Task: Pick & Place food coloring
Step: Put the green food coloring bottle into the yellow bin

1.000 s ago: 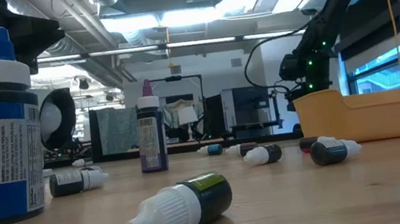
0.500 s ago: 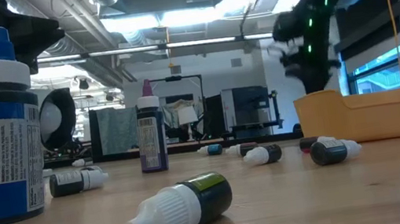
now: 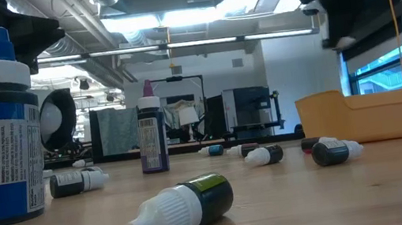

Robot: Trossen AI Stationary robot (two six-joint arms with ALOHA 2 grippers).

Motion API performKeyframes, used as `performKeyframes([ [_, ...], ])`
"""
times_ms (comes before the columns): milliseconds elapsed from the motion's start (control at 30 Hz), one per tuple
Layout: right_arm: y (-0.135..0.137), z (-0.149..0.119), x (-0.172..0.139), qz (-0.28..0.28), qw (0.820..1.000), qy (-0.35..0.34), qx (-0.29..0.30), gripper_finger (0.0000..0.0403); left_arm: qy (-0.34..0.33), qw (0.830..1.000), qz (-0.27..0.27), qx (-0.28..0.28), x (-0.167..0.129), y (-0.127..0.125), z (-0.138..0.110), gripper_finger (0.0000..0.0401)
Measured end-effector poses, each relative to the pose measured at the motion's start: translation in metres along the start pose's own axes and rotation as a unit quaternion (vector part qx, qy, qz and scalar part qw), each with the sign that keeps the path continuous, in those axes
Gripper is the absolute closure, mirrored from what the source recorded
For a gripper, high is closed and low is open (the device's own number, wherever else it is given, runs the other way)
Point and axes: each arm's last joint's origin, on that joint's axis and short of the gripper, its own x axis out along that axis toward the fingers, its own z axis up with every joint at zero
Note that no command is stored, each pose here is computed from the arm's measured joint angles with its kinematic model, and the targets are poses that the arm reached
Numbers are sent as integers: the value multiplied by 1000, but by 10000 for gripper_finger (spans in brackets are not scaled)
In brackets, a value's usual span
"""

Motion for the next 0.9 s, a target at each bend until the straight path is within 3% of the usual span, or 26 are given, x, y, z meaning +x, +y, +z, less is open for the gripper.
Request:
performKeyframes([
  [167, 16, -32, 28, -4, 1000, 21, -1, 323, 0, 1000, 0, 0, 0, 0, 0, 295],
  [267, 15, -46, 52, -25, 999, 21, 39, 323, 0, 1000, 0, 0, 0, 0, 0, 297],
  [467, 4, -73, 85, -48, 996, 45, 56, 322, 0, 1000, 0, 0, 0, 0, 0, 298],
  [900, -3, -88, 99, -51, 994, 78, 61, 321, 0, 1000, 0, 0, 0, 0, 0, 295],
])
